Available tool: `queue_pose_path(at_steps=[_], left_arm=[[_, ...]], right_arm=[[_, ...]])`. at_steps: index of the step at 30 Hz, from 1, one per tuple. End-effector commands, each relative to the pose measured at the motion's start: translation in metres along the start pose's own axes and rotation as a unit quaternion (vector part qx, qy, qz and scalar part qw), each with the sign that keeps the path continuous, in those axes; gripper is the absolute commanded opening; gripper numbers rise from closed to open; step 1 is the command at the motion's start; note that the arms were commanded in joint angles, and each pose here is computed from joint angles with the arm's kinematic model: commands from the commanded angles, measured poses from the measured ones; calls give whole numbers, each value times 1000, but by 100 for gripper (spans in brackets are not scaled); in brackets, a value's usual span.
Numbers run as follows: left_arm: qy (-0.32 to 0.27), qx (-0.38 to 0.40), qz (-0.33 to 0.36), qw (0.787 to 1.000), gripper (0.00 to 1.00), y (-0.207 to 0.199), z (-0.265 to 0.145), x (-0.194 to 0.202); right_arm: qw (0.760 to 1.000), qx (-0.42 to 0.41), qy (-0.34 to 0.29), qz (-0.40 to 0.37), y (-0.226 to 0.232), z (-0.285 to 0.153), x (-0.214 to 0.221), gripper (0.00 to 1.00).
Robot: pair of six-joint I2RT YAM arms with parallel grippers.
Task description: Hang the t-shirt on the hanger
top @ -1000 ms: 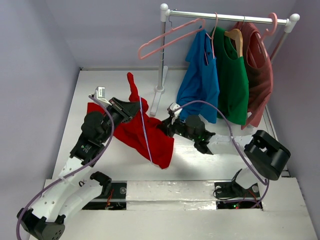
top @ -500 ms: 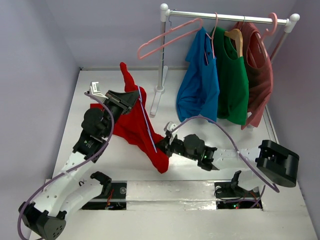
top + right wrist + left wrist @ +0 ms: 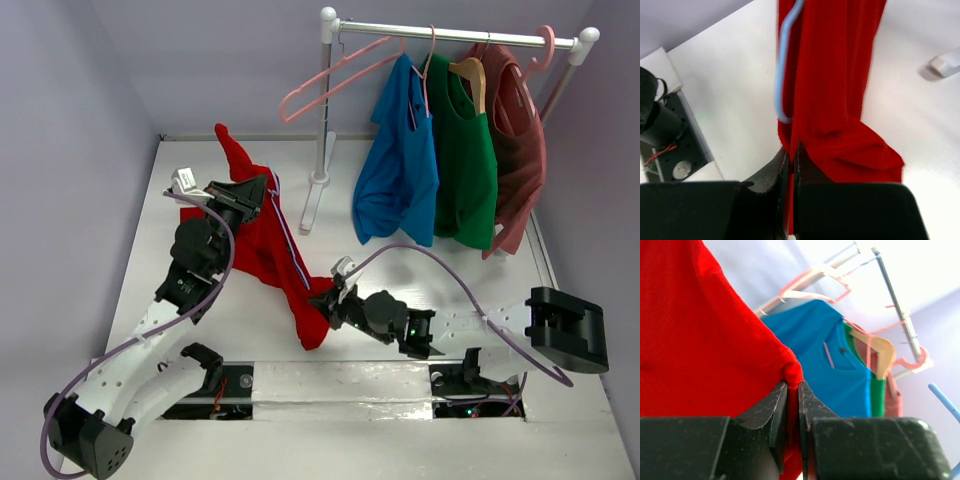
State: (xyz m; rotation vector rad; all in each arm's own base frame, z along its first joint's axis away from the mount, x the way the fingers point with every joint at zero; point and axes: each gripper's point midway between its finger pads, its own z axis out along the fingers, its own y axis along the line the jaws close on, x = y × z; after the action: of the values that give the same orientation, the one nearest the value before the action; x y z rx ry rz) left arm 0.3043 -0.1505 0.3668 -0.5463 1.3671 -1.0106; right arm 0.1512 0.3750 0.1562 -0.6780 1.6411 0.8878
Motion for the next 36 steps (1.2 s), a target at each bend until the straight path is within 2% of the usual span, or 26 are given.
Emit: queue_pose_path(at_steps=[1,7,8,9,11,13,17,21,24,25,26,29,32,36], left_arm=[[-108,49,-4,993,0,-26,-2,-49],[-104,36,20,994,0,-1,-3,-34],[-110,38,20,993,0,0,-3,-35],[-106,37,19,993,0,4,-3,-31],[-88,34,16,995,0,16,-2,-16],[-67,31,-1,997,0,23,-3,0],[-20,34,-28,999,0,27,-8,26],[28,26,-40,998,0,31,-17,43],[65,20,-40,997,0,35,-23,56],[71,17,-40,997,0,39,-26,60],[80,19,-40,996,0,40,-28,64],[97,5,-36,995,0,51,-32,74],[102,-11,-33,994,0,65,-34,81],[102,-22,-29,994,0,73,-33,84]], right_arm=[[998,36,42,-5,5,-6,13,0],[996,49,69,5,26,-11,3,0],[994,59,89,-8,26,-15,8,0],[995,55,84,-3,40,-14,-4,0],[992,71,101,-9,41,-16,-7,0],[994,70,84,10,50,-9,-29,0],[992,96,86,4,53,8,-35,0],[980,146,133,1,30,25,-10,0],[974,161,157,18,26,21,6,1],[974,163,157,25,25,17,5,5],[973,162,161,29,24,13,7,21],[974,143,167,48,27,-4,1,52],[980,104,158,62,37,-21,-17,65],[986,70,142,55,45,-33,-43,73]])
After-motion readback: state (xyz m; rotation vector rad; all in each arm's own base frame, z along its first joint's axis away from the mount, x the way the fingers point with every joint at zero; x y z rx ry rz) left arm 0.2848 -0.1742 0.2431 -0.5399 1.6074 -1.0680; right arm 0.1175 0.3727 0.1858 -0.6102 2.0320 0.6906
